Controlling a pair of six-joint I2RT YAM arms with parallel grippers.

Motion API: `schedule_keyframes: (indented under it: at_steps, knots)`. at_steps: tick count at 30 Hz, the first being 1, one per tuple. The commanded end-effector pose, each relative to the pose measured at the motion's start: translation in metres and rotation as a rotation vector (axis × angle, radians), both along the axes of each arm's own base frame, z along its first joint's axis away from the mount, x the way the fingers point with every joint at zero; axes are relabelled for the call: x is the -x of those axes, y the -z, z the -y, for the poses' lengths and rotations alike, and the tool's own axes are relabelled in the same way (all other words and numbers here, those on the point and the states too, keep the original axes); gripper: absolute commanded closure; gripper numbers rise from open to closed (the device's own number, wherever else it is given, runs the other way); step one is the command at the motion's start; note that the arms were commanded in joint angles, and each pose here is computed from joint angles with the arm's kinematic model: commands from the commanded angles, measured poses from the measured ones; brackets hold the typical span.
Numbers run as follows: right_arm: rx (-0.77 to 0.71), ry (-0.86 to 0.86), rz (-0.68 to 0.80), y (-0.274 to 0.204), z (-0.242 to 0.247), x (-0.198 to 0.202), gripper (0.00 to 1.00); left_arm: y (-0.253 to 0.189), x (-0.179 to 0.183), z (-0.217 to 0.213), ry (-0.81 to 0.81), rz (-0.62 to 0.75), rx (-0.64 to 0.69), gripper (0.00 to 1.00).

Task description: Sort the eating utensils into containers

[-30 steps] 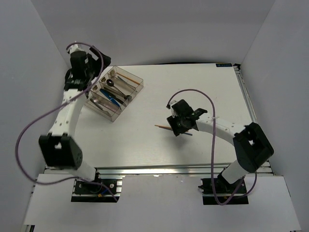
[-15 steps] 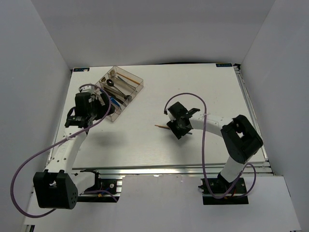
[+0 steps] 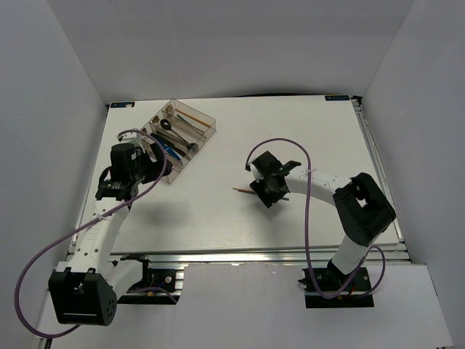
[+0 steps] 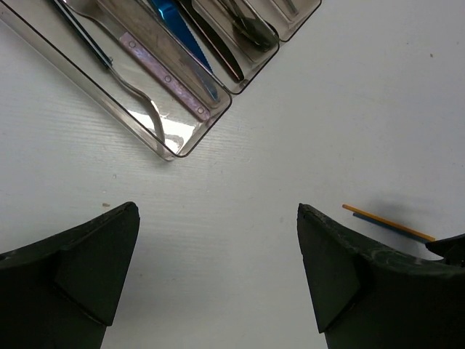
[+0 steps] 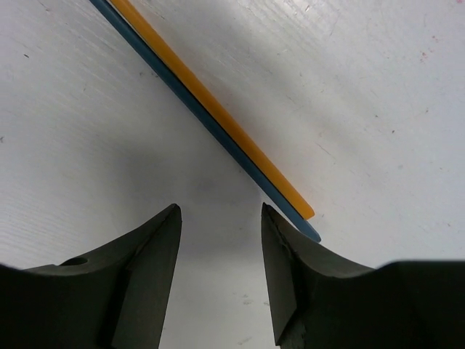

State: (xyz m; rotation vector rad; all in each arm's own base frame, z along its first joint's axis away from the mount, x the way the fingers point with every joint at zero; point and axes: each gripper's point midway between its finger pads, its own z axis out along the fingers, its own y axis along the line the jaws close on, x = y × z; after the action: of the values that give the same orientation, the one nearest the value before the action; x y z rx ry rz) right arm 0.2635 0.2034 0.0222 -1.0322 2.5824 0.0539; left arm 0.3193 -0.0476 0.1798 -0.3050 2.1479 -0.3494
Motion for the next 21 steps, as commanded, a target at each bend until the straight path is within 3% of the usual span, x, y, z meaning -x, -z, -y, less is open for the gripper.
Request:
schedule_keyframes:
  at_steps: [1, 21]
  knots:
    - [-0.042, -0.018, 0.051, -0.027, -0.008, -0.011, 0.47, 0.005, 0.001, 0.002, 0.020, 0.001, -0.002, 0.02]
    - [0.020, -0.028, -0.022, 0.005, -0.001, -0.018, 0.47, 0.023, 0.010, 0.006, 0.042, -0.026, 0.005, 0.02]
